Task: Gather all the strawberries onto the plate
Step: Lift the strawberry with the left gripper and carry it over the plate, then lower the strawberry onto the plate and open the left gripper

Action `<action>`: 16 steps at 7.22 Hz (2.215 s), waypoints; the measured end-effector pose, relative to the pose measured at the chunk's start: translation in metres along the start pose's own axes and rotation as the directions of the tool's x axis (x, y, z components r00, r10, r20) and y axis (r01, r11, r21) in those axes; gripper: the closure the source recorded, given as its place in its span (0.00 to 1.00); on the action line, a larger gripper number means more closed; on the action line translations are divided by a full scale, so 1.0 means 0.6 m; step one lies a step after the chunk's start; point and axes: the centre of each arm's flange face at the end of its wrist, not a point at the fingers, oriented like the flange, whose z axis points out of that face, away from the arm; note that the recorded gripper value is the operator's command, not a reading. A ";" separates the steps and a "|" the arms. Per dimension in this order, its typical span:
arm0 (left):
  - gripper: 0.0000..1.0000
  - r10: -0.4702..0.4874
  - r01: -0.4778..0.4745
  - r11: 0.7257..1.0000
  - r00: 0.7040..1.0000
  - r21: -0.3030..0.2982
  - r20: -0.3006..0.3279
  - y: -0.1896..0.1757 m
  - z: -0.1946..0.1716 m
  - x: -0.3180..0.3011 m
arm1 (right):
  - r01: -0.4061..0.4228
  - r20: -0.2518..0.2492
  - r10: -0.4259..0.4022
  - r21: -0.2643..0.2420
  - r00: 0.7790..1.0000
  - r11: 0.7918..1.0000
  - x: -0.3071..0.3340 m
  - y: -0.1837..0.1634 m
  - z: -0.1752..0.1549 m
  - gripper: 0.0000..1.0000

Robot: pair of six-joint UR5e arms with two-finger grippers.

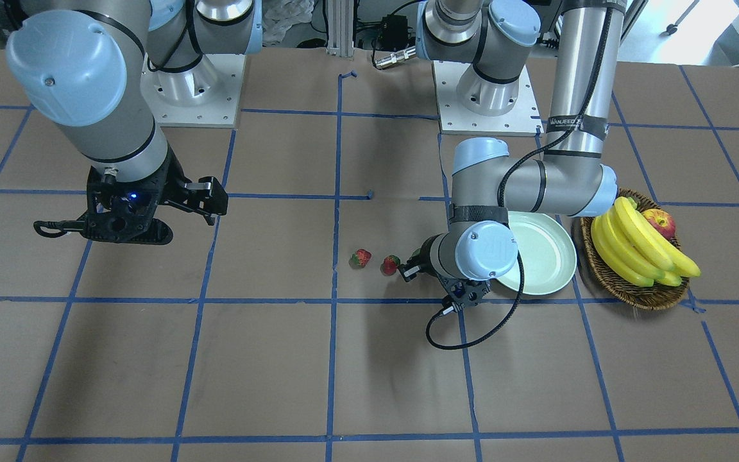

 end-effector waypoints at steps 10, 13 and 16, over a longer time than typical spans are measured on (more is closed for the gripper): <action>0.00 0.437 -0.438 0.896 0.839 -0.073 0.324 -0.131 -0.098 -0.260 | -0.012 0.000 0.012 -0.014 1.000 1.000 -0.001 0.003 0.003 0.00; 0.00 0.449 -0.443 0.892 0.836 -0.097 0.317 -0.117 -0.083 -0.263 | -0.013 -0.002 0.013 -0.014 1.000 1.000 -0.001 0.004 0.002 0.00; 0.00 0.435 -0.450 0.892 0.879 0.035 0.196 -0.076 -0.159 -0.181 | -0.015 -0.002 0.015 -0.015 1.000 1.000 0.001 0.003 0.002 0.00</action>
